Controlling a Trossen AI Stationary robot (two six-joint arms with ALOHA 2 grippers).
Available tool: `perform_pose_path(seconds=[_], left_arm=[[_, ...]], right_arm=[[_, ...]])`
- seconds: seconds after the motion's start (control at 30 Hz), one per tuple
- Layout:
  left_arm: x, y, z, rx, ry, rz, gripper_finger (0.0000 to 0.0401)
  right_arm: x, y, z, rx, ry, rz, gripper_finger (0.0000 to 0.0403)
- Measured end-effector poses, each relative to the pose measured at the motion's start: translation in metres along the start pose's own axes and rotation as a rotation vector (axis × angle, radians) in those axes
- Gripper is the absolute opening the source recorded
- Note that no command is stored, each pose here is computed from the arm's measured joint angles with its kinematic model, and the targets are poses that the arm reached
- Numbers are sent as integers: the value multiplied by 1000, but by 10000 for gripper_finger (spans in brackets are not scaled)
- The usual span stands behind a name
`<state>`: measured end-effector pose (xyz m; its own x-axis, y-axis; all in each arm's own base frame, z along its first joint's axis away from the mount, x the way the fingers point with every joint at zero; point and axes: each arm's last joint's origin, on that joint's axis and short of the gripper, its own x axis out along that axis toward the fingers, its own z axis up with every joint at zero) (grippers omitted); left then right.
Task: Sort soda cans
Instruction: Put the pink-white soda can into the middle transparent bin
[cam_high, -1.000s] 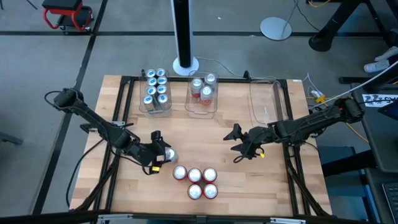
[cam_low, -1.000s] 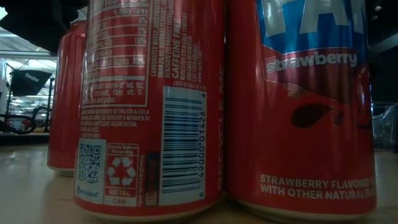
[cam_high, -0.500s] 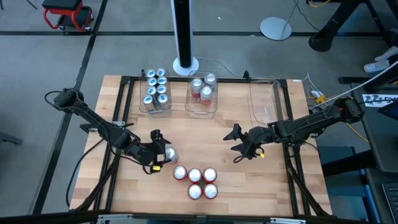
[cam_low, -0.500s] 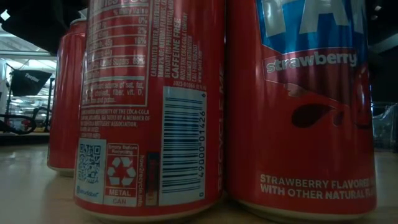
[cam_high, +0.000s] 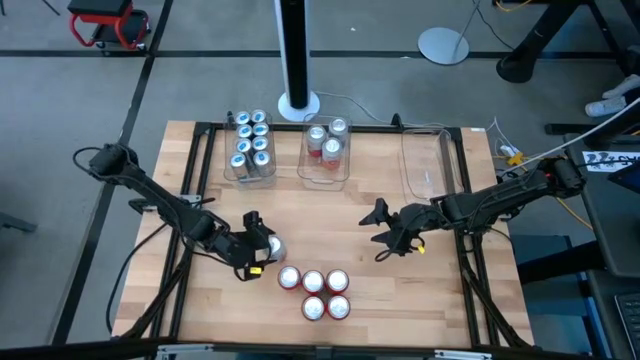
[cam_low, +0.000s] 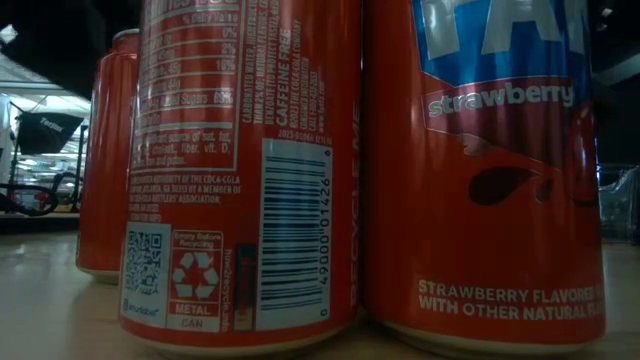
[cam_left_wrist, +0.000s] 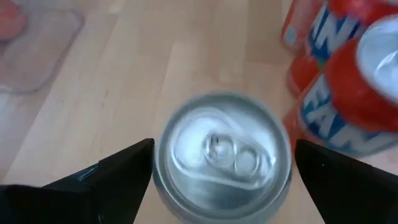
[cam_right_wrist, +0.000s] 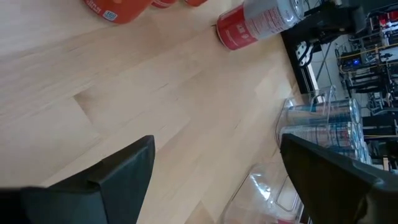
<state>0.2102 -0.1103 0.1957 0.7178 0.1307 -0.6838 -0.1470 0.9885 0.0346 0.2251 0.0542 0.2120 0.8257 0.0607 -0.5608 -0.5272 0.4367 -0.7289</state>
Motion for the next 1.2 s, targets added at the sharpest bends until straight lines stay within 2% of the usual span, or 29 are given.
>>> perform_pose_path(seconds=[0.23,0.43,0.67,0.87,1.2], left_arm=[[16,-5,-6,36,40,17,351],[17,-6,-4,63,30,4,288],[10,-2,3,62,8,-3,287],[1,18,23,59,-56,89,287],[-10,64,89,8,-237,270,288]], right_arm=[[2,4,-3,4,8,-26,347],[6,15,-10,11,-16,-66,347],[7,23,-15,15,-31,-87,347],[8,25,-17,22,-47,-120,347],[8,25,-17,-25,-50,-156,347]])
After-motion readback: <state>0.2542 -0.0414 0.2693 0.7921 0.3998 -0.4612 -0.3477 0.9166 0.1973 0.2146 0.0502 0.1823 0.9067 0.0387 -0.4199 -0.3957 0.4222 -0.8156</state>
